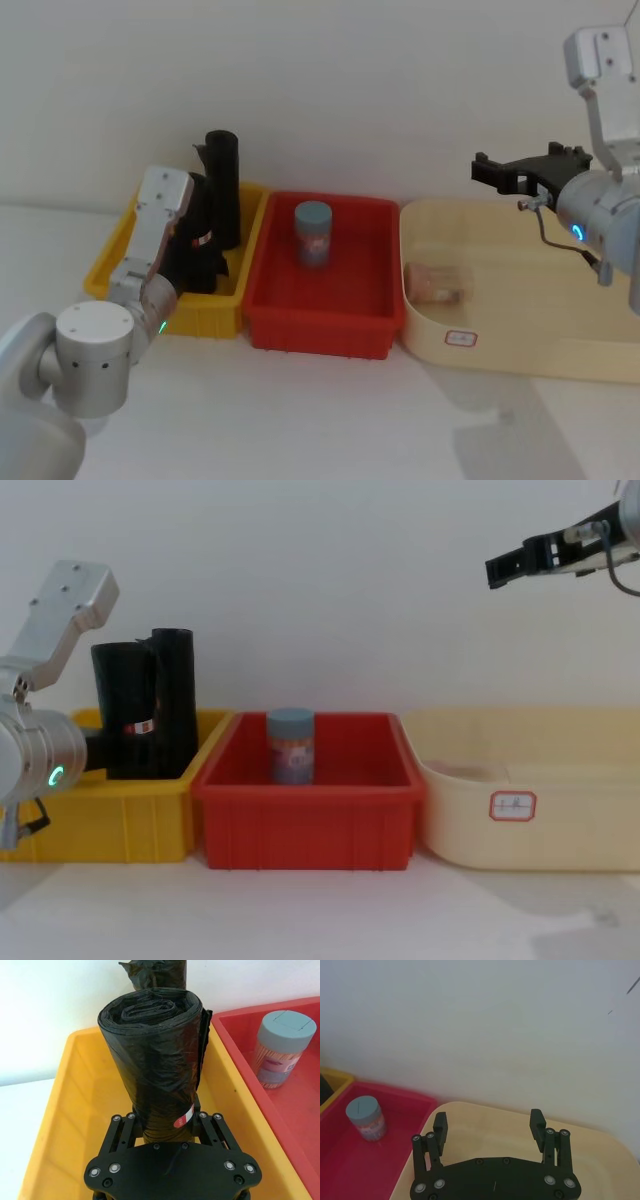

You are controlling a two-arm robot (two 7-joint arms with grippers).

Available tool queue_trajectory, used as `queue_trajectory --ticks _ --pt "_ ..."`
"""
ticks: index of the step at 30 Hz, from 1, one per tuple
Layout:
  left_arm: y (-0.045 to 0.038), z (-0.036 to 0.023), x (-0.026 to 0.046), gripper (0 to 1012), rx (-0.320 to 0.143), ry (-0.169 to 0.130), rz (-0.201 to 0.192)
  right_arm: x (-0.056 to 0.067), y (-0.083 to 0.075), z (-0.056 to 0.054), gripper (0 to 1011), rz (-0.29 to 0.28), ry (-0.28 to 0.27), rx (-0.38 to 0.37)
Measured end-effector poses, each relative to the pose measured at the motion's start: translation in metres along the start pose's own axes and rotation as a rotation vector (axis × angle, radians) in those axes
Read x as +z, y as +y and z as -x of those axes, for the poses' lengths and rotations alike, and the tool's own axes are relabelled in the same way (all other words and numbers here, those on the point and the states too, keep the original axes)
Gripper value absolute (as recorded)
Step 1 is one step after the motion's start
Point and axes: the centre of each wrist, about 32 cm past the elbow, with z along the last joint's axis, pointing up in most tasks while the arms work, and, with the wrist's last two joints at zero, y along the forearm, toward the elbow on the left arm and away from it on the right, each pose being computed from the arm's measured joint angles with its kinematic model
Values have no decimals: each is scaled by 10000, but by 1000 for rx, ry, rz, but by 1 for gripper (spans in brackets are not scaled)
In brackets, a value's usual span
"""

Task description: Pick up the garbage bag with the one hand and transfer it to the other hand.

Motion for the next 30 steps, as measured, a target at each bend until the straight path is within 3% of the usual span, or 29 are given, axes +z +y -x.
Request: queue_trajectory --ticks 5,8,11,15,16,17,22,26,30 --pt "2 -8 31 486 -15 -7 5 1 -20 -6 1001 -3 3 2" --pt "13 -25 99 486 -30 -16 15 1 -30 -7 1001 -3 4 2" --pt "33 -45 191 486 -44 -26 28 1 -38 -10 1001 -4 6 3" --pt "84 -79 380 486 -61 -53 56 3 -46 -12 1001 -5 7 3" --pt "84 -79 380 486 -61 -53 56 3 -48 -12 1001 -6 7 3" --pt "105 -92 455 486 -67 -66 69 3 -49 -12 1001 -6 7 3" --pt "155 -127 641 486 -99 -111 93 3 -56 -14 1001 -7 8 4" --pt "158 -133 726 486 -134 -138 103 5 -56 -15 1001 -7 7 7" --pt "132 -119 765 486 -175 -155 103 17 -48 -20 1001 -16 4 22"
